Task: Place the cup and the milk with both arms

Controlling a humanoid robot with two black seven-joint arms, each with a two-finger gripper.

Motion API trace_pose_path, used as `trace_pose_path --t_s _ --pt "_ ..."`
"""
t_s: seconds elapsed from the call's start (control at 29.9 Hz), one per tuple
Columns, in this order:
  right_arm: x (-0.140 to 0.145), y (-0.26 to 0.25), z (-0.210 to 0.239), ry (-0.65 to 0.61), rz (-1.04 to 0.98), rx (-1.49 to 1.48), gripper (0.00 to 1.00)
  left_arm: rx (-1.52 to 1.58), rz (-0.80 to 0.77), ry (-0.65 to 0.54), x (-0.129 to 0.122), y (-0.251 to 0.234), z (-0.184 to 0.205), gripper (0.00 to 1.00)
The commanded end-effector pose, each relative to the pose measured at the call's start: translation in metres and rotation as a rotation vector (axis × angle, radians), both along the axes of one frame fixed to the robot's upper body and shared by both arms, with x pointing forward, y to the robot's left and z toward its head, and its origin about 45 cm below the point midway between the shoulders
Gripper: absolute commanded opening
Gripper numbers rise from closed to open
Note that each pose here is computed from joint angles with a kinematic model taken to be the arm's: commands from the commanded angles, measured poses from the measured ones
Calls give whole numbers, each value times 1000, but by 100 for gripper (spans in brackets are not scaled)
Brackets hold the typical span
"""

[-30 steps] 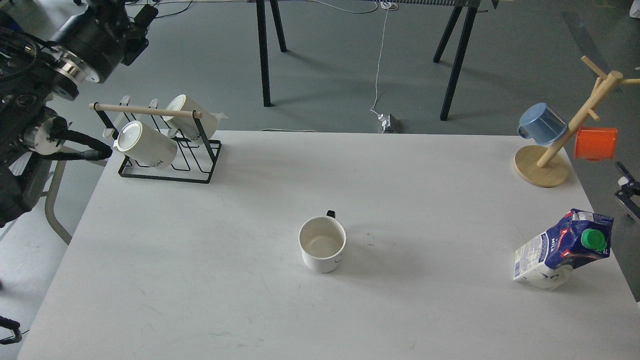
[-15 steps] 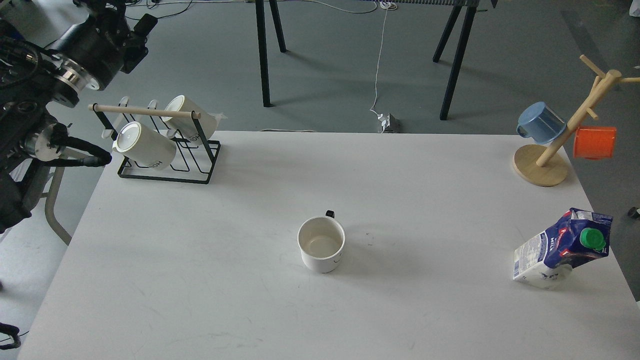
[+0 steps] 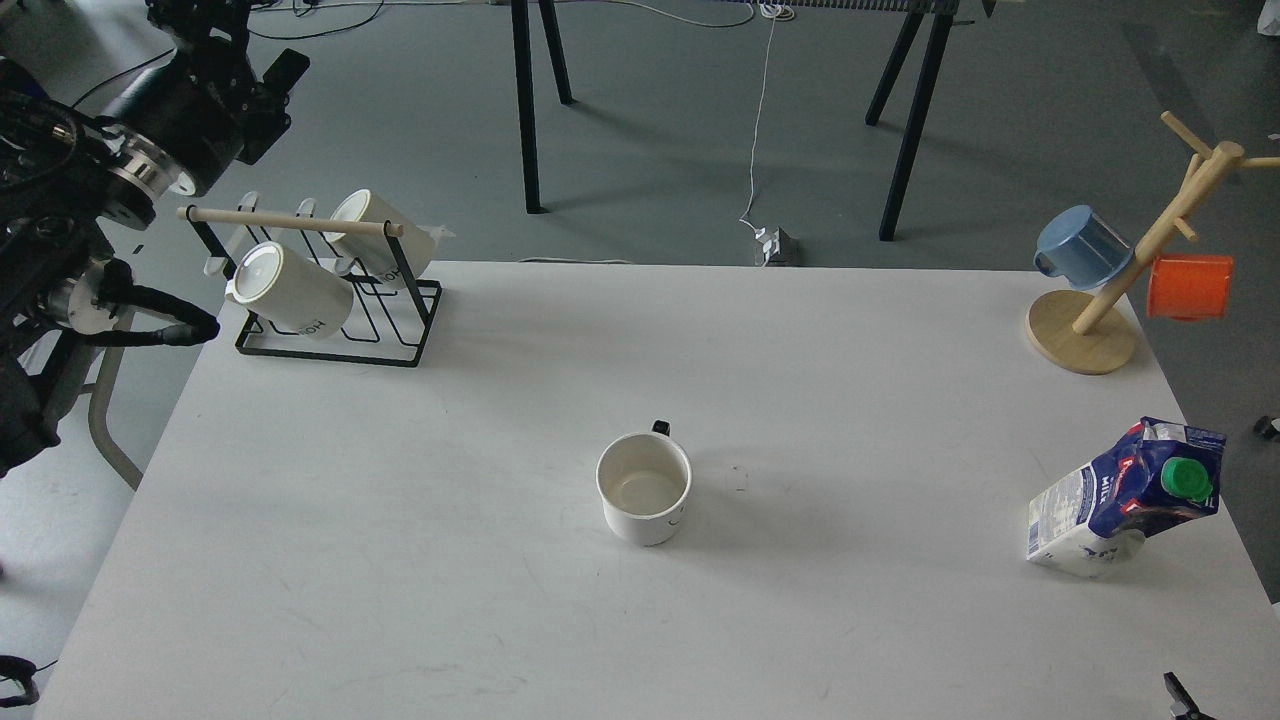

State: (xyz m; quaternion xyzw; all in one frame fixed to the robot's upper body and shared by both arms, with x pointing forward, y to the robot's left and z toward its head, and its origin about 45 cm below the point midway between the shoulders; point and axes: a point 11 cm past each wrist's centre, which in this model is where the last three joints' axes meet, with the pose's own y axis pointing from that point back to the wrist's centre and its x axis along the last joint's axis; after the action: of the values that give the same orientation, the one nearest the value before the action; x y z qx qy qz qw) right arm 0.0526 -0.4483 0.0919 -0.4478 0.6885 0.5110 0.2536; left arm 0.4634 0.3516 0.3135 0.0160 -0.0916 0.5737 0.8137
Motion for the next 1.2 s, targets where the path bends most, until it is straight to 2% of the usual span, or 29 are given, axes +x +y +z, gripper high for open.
trace_pose_path --t_s 0.0,0.27,0.74,1.17 --pt "18 20 -3 -62 -2 50 99 -138 41 25 1 11 -2 99" --pt "41 47 -2 -151 -16 126 99 -308 124 79 0 43 -20 100" --pt "81 39 15 -267 -29 106 99 -332 132 75 0 46 -17 100" --pt "88 58 -1 -288 -87 175 99 -326 136 71 -1 50 -15 100"
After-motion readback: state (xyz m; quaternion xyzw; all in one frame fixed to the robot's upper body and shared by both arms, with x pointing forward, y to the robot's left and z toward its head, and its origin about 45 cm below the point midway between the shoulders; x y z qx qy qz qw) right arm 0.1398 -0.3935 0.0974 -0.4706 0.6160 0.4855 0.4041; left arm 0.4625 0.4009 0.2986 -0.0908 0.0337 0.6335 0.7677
